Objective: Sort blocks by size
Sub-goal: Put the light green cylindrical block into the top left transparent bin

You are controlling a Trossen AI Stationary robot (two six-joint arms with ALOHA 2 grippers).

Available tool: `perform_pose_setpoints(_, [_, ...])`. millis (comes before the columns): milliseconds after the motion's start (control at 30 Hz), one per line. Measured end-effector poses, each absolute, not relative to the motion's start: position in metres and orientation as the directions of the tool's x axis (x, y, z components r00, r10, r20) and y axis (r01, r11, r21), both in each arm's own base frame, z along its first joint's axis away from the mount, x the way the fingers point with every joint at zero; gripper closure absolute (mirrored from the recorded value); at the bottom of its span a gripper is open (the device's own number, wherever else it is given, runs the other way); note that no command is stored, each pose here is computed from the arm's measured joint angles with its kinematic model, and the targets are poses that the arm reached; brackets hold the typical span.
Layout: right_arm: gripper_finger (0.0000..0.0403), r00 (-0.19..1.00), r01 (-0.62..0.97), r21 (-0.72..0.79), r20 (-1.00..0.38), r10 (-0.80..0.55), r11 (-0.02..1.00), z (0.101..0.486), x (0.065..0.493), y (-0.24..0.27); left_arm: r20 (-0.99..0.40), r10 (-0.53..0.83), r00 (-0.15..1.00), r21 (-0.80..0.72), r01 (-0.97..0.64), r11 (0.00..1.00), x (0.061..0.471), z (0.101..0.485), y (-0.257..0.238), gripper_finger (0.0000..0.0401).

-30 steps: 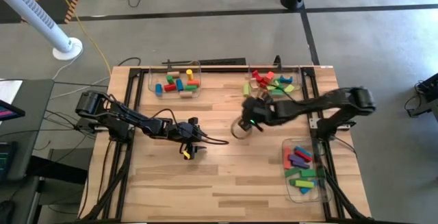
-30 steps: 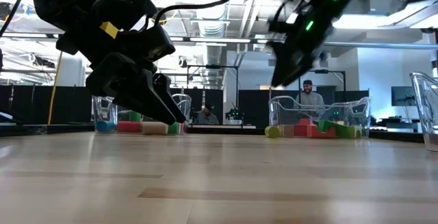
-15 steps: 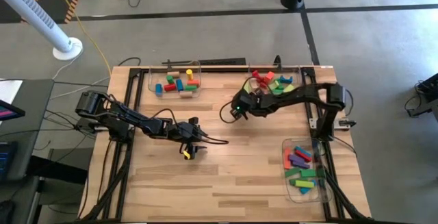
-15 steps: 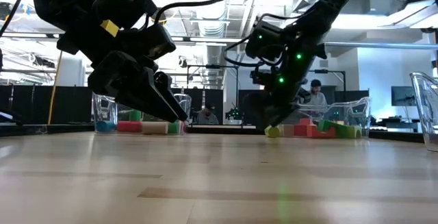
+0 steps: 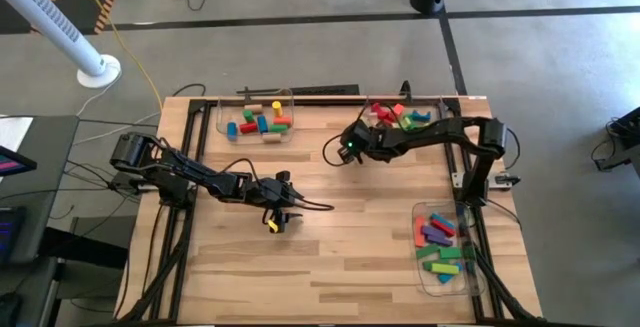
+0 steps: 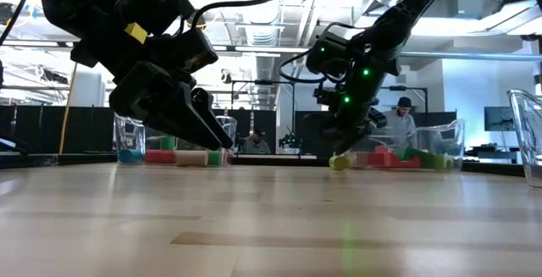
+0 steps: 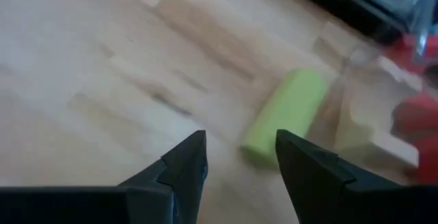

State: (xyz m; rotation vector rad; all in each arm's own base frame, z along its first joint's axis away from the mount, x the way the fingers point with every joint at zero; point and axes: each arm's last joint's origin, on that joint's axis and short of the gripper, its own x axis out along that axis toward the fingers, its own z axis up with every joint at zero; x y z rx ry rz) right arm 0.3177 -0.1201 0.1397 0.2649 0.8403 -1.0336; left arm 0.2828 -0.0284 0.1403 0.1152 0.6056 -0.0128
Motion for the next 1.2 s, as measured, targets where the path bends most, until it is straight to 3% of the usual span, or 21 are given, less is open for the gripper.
perform_pose_setpoints(500, [0.0194,0.224,0.845,-0.172,-0.746,-0.627,0.507,0.136,0.315,-0.124,-0.568,0.022,0.823,0.104,0.046,0.994,0.283,0.14,-0.028,0.0154])
perform_pose_setpoints(800, [0.0194,0.371,0.768,-0.067,-0.764,-0.527,0.637,0.141,0.327,-0.103,-0.568,0.022,0.823,0.105,0.046,0.993,0.283,0.14,-0.028,0.0154])
perform_pose_setpoints(933, [0.0194,0.418,0.748,-0.054,-0.735,-0.533,0.662,0.153,0.33,-0.096,-0.568,0.021,0.823,0.104,0.047,0.993,0.283,0.14,-0.029,0.0154])
perform_pose_setpoints(1200, [0.0194,0.397,0.777,-0.106,-0.682,-0.614,0.62,0.167,0.325,-0.099,-0.568,0.021,0.823,0.104,0.046,0.993,0.283,0.14,-0.028,0.0154])
